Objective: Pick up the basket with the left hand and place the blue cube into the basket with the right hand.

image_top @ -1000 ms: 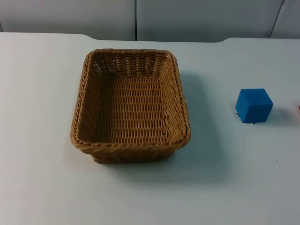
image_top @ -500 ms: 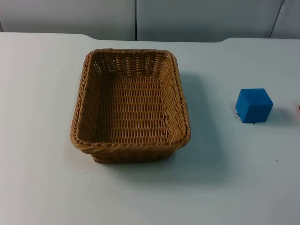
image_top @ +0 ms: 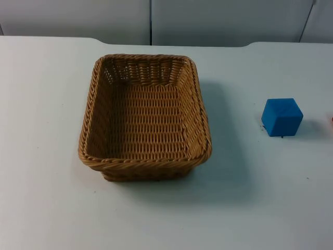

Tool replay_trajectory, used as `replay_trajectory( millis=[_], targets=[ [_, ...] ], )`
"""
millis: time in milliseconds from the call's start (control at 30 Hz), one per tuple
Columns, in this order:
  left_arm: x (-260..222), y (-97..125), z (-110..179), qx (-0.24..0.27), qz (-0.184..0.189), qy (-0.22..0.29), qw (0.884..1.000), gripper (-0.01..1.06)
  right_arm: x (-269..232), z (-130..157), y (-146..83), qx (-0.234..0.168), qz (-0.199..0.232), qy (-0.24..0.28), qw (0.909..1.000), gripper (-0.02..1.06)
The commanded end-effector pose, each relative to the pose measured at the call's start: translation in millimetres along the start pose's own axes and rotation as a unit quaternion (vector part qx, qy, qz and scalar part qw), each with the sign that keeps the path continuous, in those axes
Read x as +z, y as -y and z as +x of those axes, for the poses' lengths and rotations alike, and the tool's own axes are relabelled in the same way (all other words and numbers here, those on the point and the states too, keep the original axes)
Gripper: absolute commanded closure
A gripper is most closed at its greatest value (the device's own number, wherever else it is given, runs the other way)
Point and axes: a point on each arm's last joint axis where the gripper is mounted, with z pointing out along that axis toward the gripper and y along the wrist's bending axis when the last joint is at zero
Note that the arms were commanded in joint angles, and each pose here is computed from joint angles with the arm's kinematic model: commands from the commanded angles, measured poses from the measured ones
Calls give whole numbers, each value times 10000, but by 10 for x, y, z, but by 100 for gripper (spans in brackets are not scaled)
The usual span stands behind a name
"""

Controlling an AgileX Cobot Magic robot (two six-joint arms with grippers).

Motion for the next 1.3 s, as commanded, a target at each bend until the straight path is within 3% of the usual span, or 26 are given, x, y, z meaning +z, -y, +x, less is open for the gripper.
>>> replay_trajectory(
  millis=[0, 433, 1033, 1267],
  targets=[
    [81, -5, -82, 49, 64, 20, 10000, 0, 16, -53, 1, -9, 11, 138, 9999, 0],
    [1050, -78, -453, -17, 779, -619, 9950, 0, 24, -99, 1, -11, 9, 357, 9994, 0],
    [2239, -328, -449, -549, 751, -1551, 9835, 0, 25, -85, -30, 147, -166, 279, 9994, 0],
    [2742, -387, -385, -439, 869, -1936, 9762, 0, 28, -80, -33, 159, -179, 266, 9994, 0]
  ],
)
